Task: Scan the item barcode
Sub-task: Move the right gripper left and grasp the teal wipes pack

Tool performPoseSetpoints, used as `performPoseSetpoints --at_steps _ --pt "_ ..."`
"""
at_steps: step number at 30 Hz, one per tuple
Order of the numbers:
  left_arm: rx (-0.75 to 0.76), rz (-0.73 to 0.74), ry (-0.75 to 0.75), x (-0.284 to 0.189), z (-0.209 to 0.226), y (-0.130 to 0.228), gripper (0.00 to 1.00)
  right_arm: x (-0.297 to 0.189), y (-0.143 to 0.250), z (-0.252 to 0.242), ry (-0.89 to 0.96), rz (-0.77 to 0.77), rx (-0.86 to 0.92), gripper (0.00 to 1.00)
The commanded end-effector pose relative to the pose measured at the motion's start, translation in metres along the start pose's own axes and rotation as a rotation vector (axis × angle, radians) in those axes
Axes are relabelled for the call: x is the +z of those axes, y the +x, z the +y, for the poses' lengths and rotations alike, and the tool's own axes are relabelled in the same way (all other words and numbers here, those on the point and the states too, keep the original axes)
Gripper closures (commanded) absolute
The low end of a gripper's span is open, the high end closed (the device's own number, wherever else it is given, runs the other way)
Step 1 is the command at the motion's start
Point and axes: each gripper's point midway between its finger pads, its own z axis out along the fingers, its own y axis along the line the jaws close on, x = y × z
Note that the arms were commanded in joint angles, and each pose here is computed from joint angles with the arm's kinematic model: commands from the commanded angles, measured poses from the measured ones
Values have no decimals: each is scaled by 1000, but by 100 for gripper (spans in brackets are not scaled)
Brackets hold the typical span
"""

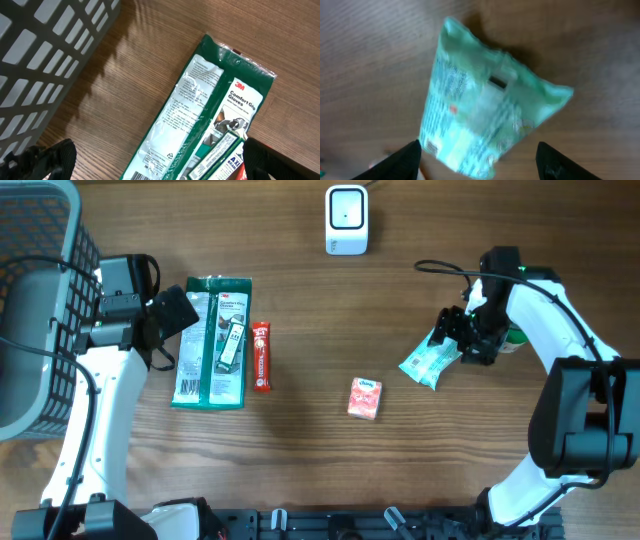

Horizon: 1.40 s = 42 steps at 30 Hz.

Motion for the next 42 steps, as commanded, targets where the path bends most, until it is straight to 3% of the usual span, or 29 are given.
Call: performPoseSetpoints --at_steps 1,6,14,26,27,29,31,34,39,42 --pt "-14 -7 3 -2 1 -2 0 7 -2 -9 31 -33 46 28" --pt "-14 -8 3 -2 1 -2 0 16 -6 -11 21 -60 39 30" --pt "-14 -8 3 -2 1 -2 0 19 -8 -11 16 -73 33 50" --pt "-14 -8 3 -2 1 -2 0 45 2 -16 -15 -78 29 63" --pt "-14 -7 3 -2 1 -2 0 46 2 -16 -18 -78 27 65" --pt "-14 -8 3 -2 1 -2 0 45 2 -15 -23 -78 25 81" --pt "-14 -7 3 -2 1 -2 0 44 4 -8 -60 -69 8 90" --pt "-14 -8 3 -2 1 -2 0 43 7 1 -111 -53 -3 88" --pt "-14 -8 3 -2 1 -2 0 44 11 -1 -100 -36 2 67" --pt "-14 -7 3 -2 1 -2 0 44 14 -8 -67 -28 10 65"
